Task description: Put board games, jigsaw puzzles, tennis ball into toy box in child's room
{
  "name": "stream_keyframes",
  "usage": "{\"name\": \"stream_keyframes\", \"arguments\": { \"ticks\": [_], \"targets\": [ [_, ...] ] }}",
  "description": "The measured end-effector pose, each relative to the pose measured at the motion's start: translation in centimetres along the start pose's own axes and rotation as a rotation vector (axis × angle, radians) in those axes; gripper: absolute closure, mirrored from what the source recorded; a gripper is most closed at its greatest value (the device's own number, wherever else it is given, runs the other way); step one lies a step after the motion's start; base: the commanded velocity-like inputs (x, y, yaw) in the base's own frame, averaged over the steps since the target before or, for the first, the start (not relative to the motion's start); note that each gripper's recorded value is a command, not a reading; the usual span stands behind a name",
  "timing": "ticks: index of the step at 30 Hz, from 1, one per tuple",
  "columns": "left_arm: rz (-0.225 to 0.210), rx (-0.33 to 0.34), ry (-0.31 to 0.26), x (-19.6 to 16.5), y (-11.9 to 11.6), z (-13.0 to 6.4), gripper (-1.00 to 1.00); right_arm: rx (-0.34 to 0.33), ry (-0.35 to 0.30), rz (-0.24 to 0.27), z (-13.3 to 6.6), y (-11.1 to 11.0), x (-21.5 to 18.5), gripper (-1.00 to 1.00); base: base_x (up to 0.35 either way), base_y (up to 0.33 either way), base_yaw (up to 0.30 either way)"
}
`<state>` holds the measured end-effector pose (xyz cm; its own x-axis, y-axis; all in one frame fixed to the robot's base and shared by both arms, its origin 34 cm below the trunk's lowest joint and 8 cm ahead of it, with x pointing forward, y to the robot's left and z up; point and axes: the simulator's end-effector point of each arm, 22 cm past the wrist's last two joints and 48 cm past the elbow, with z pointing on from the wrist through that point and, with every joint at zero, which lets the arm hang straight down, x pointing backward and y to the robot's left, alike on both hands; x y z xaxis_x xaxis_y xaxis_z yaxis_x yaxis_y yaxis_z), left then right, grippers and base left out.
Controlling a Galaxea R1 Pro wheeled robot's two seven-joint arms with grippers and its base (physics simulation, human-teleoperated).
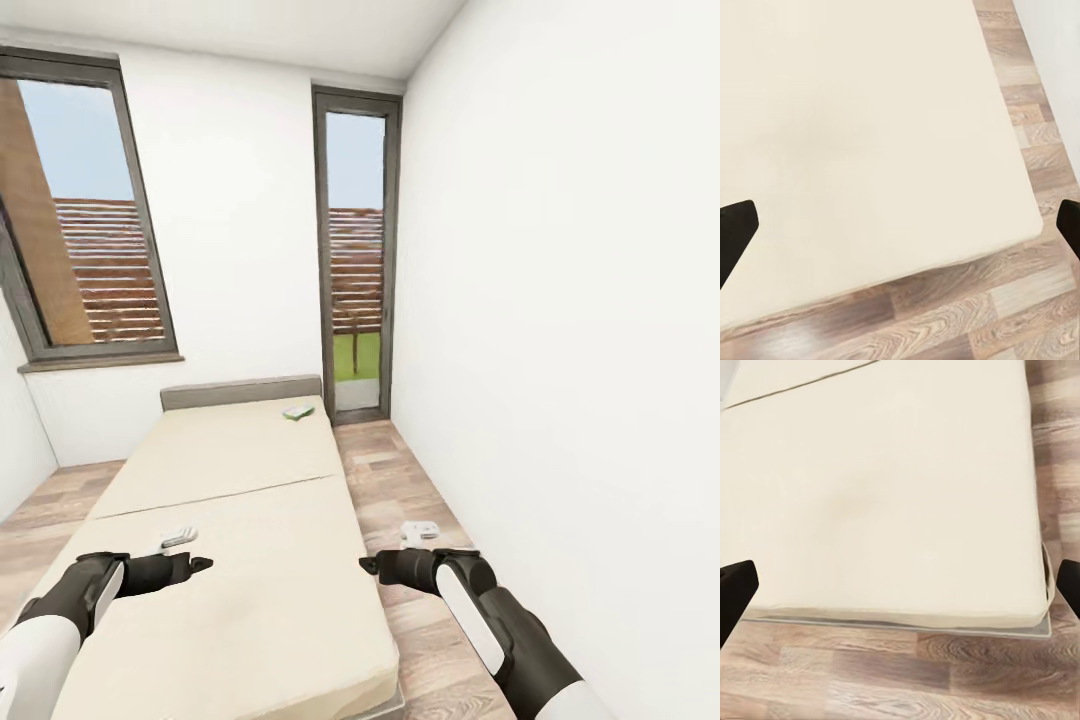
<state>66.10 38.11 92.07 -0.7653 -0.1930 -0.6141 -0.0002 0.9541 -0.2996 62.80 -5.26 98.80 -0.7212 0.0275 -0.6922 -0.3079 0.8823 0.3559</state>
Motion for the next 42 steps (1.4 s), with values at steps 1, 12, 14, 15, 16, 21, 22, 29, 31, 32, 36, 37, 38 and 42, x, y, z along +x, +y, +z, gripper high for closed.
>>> {"name": "stream_keyframes", "arguments": {
  "ticks": [1, 12, 14, 15, 16, 21, 22, 29, 31, 32, 36, 37, 38, 42],
  "targets": [
    [0.000, 0.000, 0.000, 0.0, 0.0, 0.0, -1.00, 0.000, 0.000, 0.000, 0.0, 0.0, 0.0, -1.00, 0.113, -0.283, 0.282],
    [0.000, 0.000, 0.002, 0.1, 0.0, 0.1, -1.00, 0.014, 0.005, 0.006, 0.4, 1.0, 0.0, -1.00, 0.043, -0.247, 0.287],
    [-0.001, 0.000, 0.002, 0.1, 0.0, 0.1, -1.00, 0.029, 0.007, 0.006, 0.4, 0.7, 0.1, -1.00, 0.005, -0.080, 0.288],
    [-0.001, 0.000, 0.003, 0.1, 0.0, 0.1, -1.00, 0.033, 0.007, 0.006, 0.5, 0.7, 0.1, -1.00, 0.004, -0.057, 0.288],
    [-0.001, 0.000, 0.003, 0.1, 0.0, 0.1, -1.00, 0.035, 0.008, 0.006, 0.5, 0.6, 0.1, -1.00, 0.002, -0.036, 0.288],
    [-0.002, 0.000, 0.005, 0.2, 0.0, 0.2, -1.00, 0.043, 0.011, 0.006, 0.5, 0.4, 0.2, -1.00, 0.001, -0.020, 0.288],
    [-0.002, 0.000, 0.006, 0.2, 0.0, 0.2, -1.00, 0.044, 0.011, 0.006, 0.5, 0.4, 0.2, -1.00, 0.000, -0.008, 0.288],
    [-0.003, -0.001, 0.008, 0.3, 0.1, 0.3, -1.00, 0.045, 0.014, 0.008, 0.6, 0.4, 0.3, -1.00, 0.000, -0.037, 0.288],
    [-0.003, -0.002, 0.008, 0.3, 0.1, 0.3, -1.00, 0.045, 0.015, 0.008, 0.6, 0.4, 0.3, -1.00, 0.000, -0.153, 0.288],
    [-0.003, -0.002, 0.009, 0.3, 0.1, 0.3, -1.00, 0.045, 0.015, 0.008, 0.7, 0.4, 0.3, -1.00, 0.000, -0.195, 0.288],
    [-0.003, -0.002, 0.010, 0.4, 0.2, 0.3, -1.00, 0.045, 0.016, 0.008, 0.7, 0.4, 0.4, -1.00, 0.000, -0.247, 0.288],
    [-0.003, -0.002, 0.010, 0.4, 0.2, 0.4, -1.00, 0.046, 0.016, 0.008, 0.7, 0.4, 0.4, -1.00, 0.000, -0.274, 0.288],
    [-0.003, -0.002, 0.011, 0.4, 0.2, 0.4, -1.00, 0.046, 0.016, 0.008, 0.7, 0.4, 0.4, -1.00, 0.000, -0.284, 0.288],
    [-0.003, -0.003, 0.013, 0.5, 0.2, 0.5, -1.00, 0.046, 0.017, 0.009, 0.8, 0.3, 0.4, -1.00, 0.000, -0.291, 0.288]
  ]
}}
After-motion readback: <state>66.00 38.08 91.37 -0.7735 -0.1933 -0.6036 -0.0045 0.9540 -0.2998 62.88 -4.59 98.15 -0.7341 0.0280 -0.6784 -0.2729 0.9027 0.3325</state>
